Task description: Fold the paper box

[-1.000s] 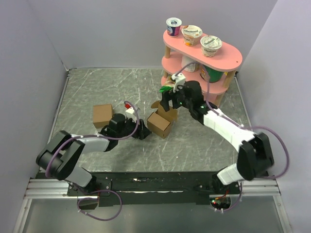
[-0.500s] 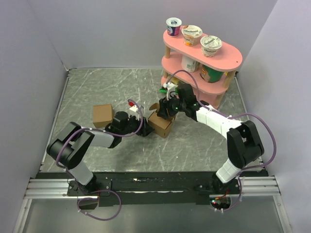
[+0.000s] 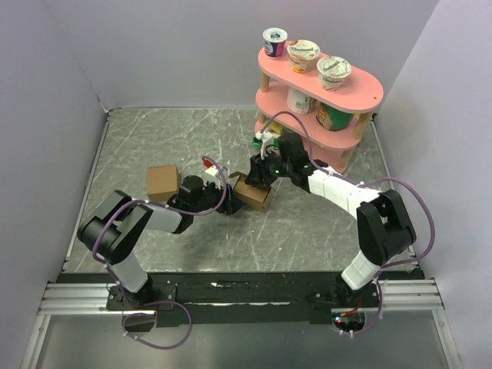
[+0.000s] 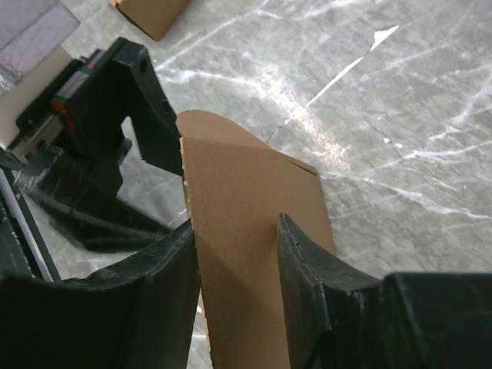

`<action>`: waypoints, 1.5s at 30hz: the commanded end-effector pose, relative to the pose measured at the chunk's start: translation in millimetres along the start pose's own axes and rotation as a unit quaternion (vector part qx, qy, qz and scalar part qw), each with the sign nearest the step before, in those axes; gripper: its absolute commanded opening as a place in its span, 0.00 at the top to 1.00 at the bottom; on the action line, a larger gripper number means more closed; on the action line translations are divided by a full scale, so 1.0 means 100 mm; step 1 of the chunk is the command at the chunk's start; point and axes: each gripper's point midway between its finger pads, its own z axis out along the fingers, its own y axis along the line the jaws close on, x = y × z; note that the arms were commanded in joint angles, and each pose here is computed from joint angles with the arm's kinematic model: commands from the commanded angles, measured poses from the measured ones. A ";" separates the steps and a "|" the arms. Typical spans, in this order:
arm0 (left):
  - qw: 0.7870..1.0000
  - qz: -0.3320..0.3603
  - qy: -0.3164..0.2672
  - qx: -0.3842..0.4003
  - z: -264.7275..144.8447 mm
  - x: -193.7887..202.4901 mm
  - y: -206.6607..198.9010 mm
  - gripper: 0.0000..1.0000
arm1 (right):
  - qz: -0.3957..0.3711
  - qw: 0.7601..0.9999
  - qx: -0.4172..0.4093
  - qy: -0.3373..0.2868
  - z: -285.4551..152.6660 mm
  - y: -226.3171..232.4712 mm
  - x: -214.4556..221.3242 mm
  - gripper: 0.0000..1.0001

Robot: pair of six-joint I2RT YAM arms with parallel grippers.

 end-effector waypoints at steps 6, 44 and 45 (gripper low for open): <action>0.998 0.025 -0.048 0.016 -0.22 -0.28 -0.21 0.05 | -0.004 1.000 0.005 -0.012 -0.05 0.08 -0.16 0.18; 0.982 0.181 -0.007 0.059 0.03 -1.13 0.19 0.25 | -0.116 0.982 0.132 -0.070 -0.84 -0.50 0.31 0.21; 0.981 0.182 -0.009 0.062 0.04 -1.14 0.18 0.26 | -0.120 0.981 0.134 -0.075 -0.84 -0.51 0.29 0.21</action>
